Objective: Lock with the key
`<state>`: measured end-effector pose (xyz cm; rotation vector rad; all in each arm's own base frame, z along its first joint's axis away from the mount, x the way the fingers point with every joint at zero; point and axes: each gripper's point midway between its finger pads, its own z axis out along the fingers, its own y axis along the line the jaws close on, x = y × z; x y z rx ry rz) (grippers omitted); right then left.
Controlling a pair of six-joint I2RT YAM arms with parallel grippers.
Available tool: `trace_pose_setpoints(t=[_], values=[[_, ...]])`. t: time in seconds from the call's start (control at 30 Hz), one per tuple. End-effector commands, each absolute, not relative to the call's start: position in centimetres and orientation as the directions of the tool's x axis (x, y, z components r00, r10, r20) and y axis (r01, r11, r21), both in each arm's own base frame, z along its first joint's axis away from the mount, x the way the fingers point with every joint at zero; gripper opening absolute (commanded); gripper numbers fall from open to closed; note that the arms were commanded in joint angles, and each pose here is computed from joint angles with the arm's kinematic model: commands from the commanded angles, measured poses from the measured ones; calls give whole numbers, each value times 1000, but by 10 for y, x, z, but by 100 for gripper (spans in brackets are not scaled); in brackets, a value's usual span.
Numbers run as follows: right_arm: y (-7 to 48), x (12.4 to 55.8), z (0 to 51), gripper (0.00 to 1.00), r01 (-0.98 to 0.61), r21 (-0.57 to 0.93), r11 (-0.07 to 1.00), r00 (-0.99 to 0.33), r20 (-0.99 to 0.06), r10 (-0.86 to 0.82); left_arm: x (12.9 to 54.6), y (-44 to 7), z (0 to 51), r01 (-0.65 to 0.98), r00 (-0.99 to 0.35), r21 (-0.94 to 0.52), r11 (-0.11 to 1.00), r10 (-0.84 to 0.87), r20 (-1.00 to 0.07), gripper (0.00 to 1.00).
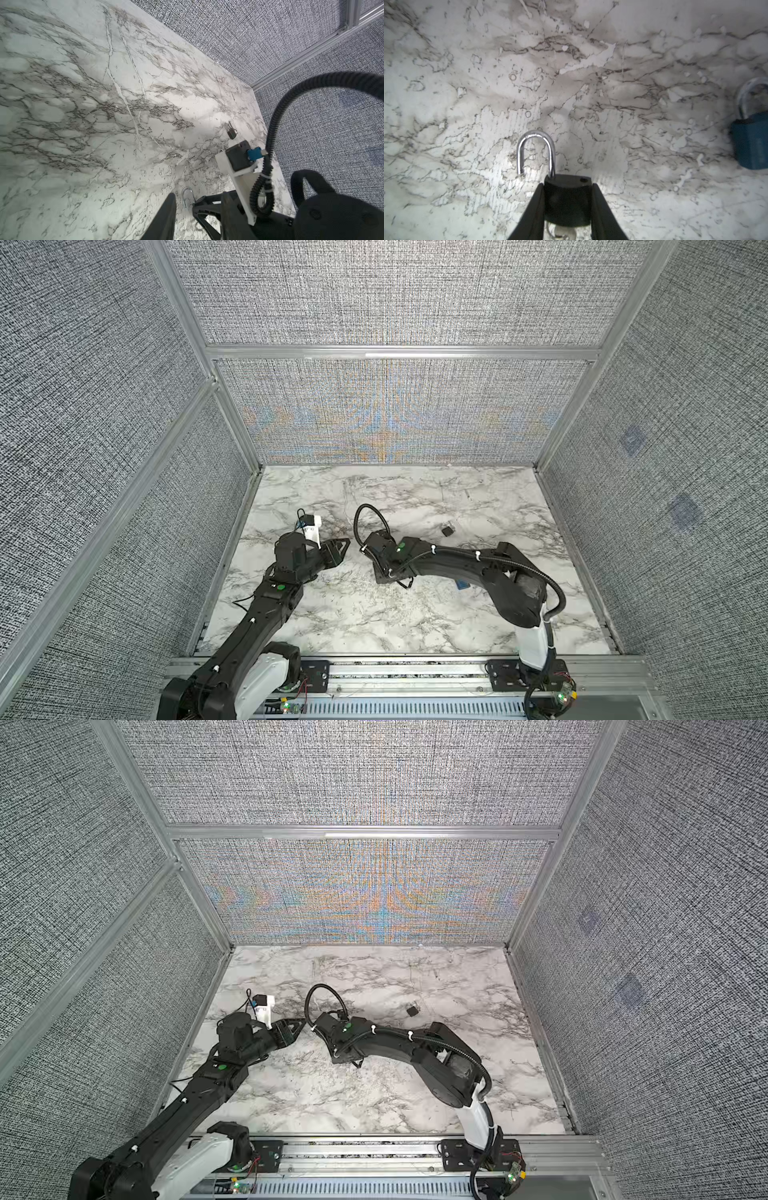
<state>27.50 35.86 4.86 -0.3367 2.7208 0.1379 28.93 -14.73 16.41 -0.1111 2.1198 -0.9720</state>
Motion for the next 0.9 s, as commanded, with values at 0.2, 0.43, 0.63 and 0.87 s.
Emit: trace_pose_setpoints(t=[0.2,0.43,0.63,0.87], values=[[354,292,83,26,-326,137,935,-847,-482,-225,293,-161,157,293,-715,-671,681,-310,-627,40],[341,301,107,26,-364,192,912,-823,-524,-218,301,-188,155,359,-774,-727,585,-249,-582,42],[332,307,120,26,-377,217,901,-813,-543,-210,303,-219,166,436,-785,-741,510,-187,-591,43],[330,311,127,26,-383,264,885,-817,-544,-191,304,-248,158,463,-806,-745,481,-122,-579,43]])
